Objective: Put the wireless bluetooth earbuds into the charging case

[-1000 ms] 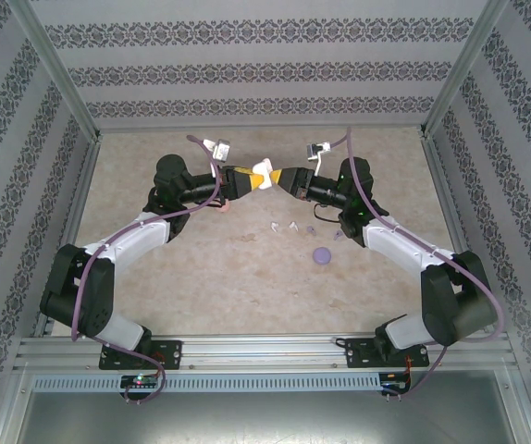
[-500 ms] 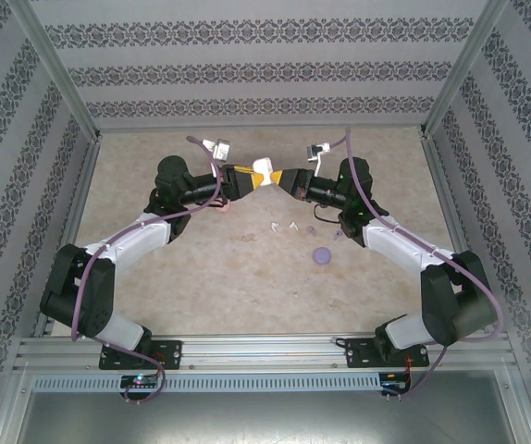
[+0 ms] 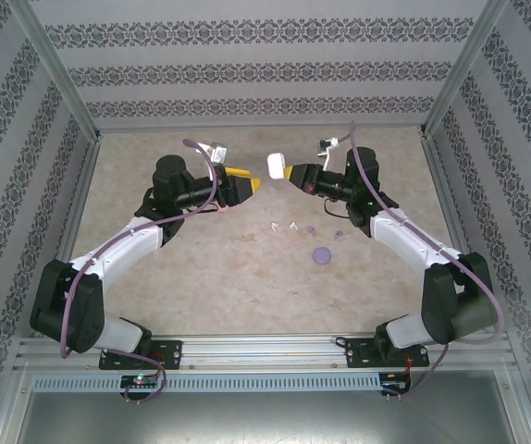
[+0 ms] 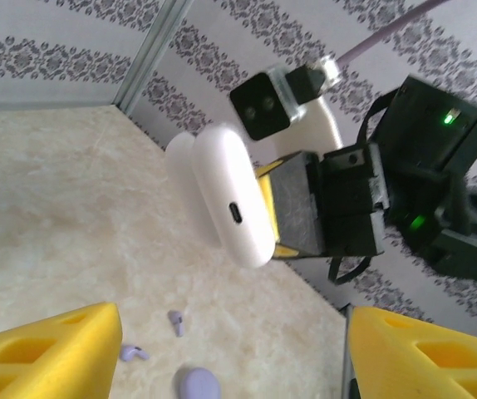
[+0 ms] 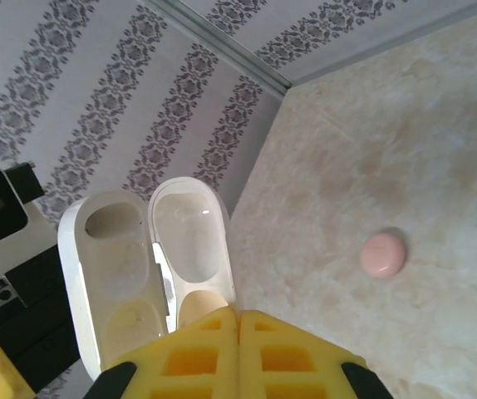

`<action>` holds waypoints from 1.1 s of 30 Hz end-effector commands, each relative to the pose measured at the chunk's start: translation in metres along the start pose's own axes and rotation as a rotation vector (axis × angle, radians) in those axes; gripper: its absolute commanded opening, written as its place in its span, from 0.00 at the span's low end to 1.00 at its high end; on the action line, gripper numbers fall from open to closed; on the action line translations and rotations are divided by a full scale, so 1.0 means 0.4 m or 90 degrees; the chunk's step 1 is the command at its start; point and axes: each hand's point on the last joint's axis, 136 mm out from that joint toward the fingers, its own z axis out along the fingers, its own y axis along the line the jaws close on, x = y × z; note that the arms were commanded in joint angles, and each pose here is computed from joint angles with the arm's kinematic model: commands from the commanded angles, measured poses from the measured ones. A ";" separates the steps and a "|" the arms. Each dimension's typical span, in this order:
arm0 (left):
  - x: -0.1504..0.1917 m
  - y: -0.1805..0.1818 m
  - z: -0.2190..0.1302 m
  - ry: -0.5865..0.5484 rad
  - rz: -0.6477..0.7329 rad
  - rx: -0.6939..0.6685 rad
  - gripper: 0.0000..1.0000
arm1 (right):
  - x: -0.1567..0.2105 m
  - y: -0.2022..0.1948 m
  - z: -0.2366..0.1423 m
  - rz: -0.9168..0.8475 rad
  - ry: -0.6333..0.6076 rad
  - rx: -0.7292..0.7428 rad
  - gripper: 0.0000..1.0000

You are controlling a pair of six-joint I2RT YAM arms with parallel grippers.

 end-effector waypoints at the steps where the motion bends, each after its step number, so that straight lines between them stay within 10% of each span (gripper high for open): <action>1: -0.016 0.004 -0.011 0.038 0.054 -0.036 0.73 | -0.012 -0.016 -0.004 -0.078 0.023 0.051 0.00; 18: 0.004 0.099 0.004 0.211 0.106 -0.069 0.84 | 0.005 -0.133 -0.047 -0.265 0.128 0.252 0.00; 33: 0.083 0.081 0.044 0.368 0.012 0.124 0.80 | 0.089 -0.110 -0.005 -0.365 0.259 0.224 0.00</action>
